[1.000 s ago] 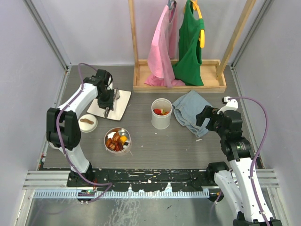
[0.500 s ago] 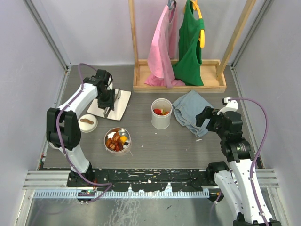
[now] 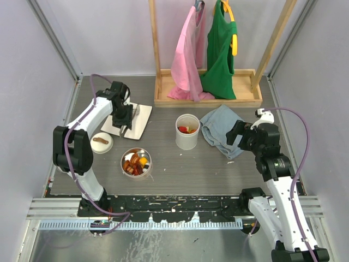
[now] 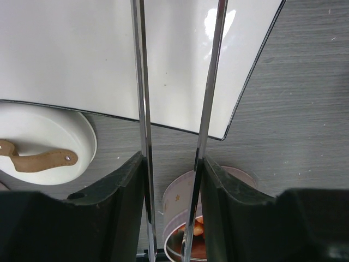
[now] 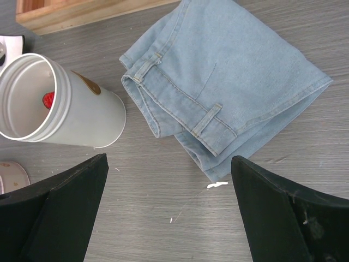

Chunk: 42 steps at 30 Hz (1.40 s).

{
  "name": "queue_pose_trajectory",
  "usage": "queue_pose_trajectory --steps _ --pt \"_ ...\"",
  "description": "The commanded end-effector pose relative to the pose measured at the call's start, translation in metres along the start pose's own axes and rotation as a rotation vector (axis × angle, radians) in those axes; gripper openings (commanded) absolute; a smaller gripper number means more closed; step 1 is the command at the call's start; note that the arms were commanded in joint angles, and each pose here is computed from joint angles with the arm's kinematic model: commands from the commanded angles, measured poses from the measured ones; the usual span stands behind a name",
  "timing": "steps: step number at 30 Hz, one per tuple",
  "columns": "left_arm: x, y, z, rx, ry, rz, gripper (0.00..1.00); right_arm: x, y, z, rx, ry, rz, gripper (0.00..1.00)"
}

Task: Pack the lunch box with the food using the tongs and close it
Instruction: Pick up the fake food from the plate.

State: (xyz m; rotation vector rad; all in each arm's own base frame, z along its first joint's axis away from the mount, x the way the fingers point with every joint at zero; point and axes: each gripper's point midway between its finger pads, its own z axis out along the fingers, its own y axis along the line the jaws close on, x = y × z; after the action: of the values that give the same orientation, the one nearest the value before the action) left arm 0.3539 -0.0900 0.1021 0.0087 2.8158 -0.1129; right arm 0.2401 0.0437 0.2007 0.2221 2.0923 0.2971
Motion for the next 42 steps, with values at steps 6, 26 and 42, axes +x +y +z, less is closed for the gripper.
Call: queue_pose_trajectory --steps 6,26,42 --pt "0.001 0.004 -0.017 -0.002 -0.038 0.012 0.38 -0.020 0.010 -0.012 -0.029 -0.050 -0.003 1.00" --pt "0.003 -0.004 -0.054 0.061 -0.134 -0.002 0.26 -0.019 0.011 -0.014 -0.039 -0.068 0.019 1.00" --pt "0.032 -0.008 -0.083 0.107 -0.131 -0.005 0.24 -0.017 0.010 -0.007 -0.052 -0.111 0.003 1.00"
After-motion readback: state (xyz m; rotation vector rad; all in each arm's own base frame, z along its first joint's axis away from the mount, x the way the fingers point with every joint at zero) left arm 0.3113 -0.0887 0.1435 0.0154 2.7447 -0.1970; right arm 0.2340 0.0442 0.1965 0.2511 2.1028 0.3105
